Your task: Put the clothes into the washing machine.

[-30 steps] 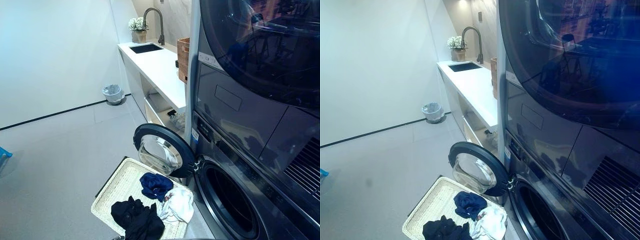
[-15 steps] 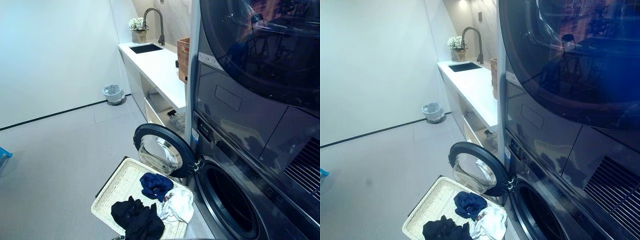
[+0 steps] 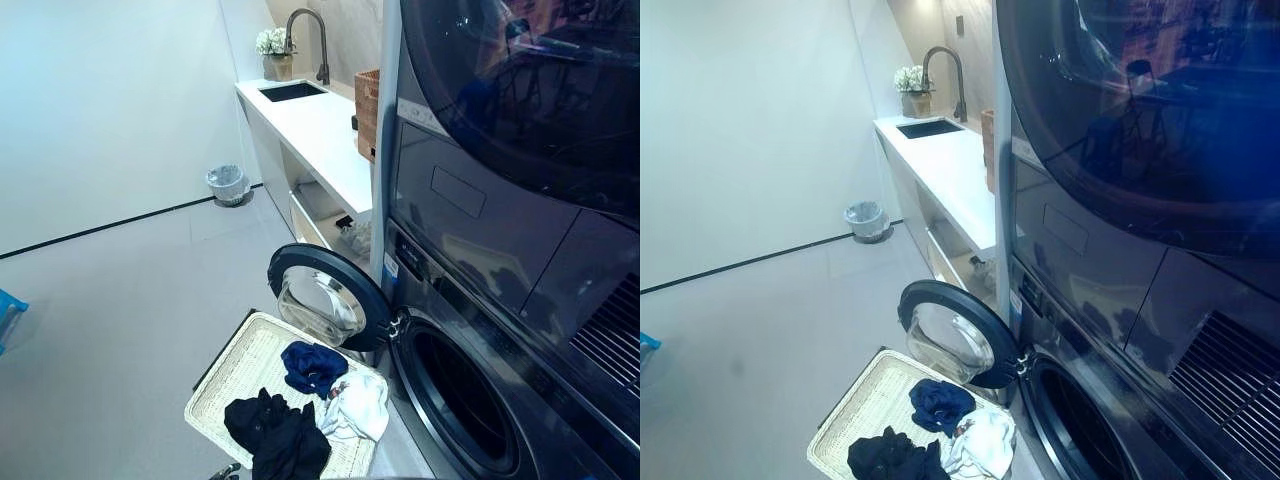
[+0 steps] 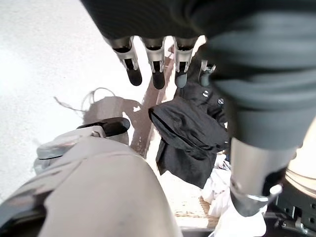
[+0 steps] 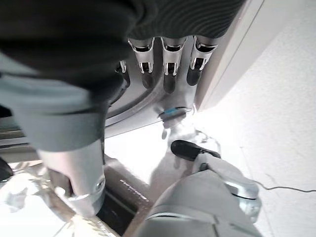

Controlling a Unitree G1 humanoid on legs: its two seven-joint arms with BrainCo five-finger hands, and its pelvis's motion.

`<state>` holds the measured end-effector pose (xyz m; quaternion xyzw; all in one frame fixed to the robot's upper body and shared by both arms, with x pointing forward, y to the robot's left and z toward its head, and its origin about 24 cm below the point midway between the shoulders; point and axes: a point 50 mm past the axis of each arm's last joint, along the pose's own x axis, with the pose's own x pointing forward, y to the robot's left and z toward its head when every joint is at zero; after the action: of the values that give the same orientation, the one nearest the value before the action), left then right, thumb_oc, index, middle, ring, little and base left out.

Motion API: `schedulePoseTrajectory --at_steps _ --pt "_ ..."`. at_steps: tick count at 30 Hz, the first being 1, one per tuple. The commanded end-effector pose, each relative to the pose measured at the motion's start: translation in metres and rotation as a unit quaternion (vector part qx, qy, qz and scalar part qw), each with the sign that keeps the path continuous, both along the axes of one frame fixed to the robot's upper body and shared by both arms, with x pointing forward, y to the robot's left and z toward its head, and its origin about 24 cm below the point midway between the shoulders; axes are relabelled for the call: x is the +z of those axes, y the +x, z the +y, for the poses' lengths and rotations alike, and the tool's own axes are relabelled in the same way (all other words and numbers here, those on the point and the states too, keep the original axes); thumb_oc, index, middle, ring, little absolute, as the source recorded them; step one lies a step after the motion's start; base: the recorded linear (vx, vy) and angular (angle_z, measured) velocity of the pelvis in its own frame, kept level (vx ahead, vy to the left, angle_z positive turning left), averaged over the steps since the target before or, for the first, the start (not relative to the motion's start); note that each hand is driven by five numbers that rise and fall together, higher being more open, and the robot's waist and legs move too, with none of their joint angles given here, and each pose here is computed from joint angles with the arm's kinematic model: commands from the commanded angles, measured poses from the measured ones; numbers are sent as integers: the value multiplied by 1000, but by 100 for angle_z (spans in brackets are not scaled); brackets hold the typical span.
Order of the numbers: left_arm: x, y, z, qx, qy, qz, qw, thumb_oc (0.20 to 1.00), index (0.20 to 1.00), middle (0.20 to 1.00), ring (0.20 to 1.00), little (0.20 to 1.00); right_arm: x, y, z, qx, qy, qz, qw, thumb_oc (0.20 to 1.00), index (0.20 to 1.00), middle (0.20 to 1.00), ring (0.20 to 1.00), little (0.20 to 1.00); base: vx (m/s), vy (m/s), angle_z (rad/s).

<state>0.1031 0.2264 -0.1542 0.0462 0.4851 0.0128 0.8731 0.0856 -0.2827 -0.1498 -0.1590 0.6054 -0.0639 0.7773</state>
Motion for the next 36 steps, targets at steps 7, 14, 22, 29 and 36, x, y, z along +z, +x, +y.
schedulePoseTrajectory --at_steps 7,14,22,29,36 --pt "111 152 46 145 141 -357 912 1000 1000 1000 1000 1000 47 111 -14 -65 -28 -178 981 1000 1000 1000 1000 1000 -166 -8 8" --pt "212 207 47 193 277 -555 760 1000 1000 1000 1000 1000 86 162 -24 -91 -26 -270 958 1000 1000 1000 1000 1000 -94 -33 3" --pt "290 240 9 2 432 -676 597 1000 1000 1000 1000 1000 108 186 -24 -74 -24 -315 946 1000 1000 1000 1000 1000 -78 -42 1" --pt "318 260 -9 -169 501 -664 529 1000 1000 1000 1000 1000 133 205 -33 -56 -35 -347 936 1000 1000 1000 1000 1000 -47 47 3" --pt "325 273 -17 -263 528 -617 520 1000 1000 1000 1000 1000 155 220 -40 -43 -48 -373 926 1000 1000 1000 1000 1000 -14 45 0"
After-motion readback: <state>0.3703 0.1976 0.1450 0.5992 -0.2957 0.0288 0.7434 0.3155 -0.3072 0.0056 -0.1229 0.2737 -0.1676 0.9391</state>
